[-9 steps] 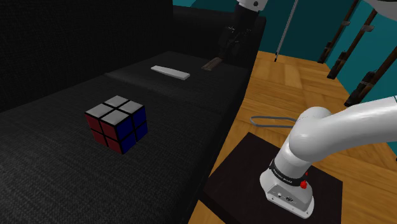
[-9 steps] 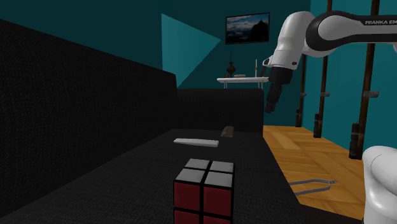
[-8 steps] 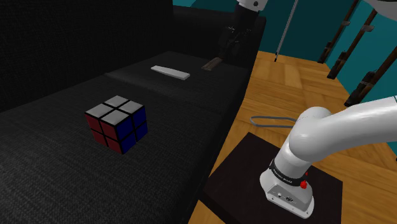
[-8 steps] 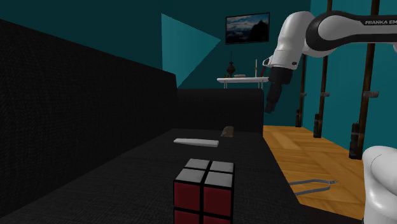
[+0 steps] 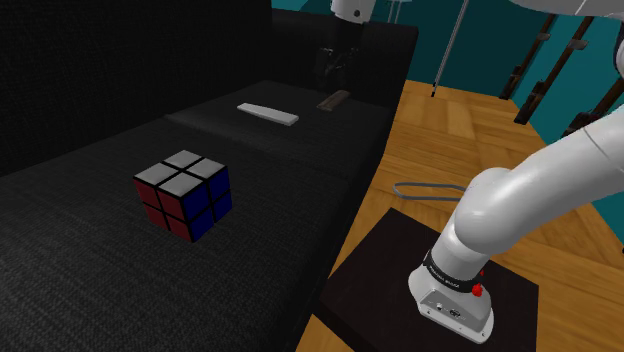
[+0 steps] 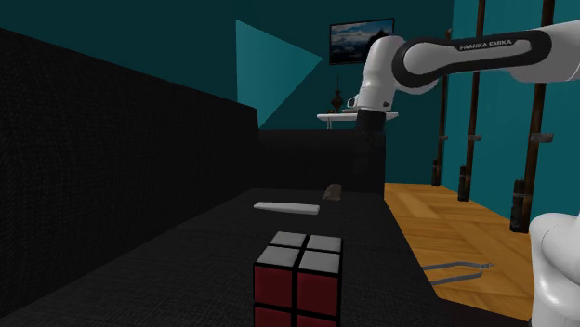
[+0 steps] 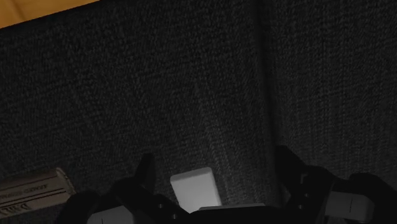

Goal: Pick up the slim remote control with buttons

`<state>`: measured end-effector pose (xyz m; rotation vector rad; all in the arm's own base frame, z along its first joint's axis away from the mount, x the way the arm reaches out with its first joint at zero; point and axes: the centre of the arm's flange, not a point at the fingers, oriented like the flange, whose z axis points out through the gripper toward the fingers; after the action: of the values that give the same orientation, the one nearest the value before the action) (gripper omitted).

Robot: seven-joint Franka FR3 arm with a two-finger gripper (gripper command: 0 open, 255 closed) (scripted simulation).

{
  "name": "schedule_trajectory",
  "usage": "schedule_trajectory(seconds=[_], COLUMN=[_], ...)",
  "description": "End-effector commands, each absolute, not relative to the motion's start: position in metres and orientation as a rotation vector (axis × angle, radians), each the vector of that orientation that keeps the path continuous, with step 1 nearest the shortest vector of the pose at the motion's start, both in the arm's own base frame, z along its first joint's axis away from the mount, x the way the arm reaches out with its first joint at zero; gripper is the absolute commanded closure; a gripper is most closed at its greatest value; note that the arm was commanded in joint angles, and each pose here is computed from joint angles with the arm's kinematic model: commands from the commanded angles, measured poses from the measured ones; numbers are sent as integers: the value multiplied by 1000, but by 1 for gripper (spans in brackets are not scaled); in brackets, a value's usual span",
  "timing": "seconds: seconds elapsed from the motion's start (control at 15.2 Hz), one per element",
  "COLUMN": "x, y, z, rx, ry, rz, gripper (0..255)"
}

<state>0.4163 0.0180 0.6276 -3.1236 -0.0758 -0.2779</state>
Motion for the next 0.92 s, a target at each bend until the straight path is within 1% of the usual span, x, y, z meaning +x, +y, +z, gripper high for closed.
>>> schedule_trajectory(seconds=[0.0, 0.86], x=[446, 623], y=[17, 28], z=[619, 557], rx=[-3127, -3135], ry=[-113, -348], rz=[-250, -69], gripper=[0, 0])
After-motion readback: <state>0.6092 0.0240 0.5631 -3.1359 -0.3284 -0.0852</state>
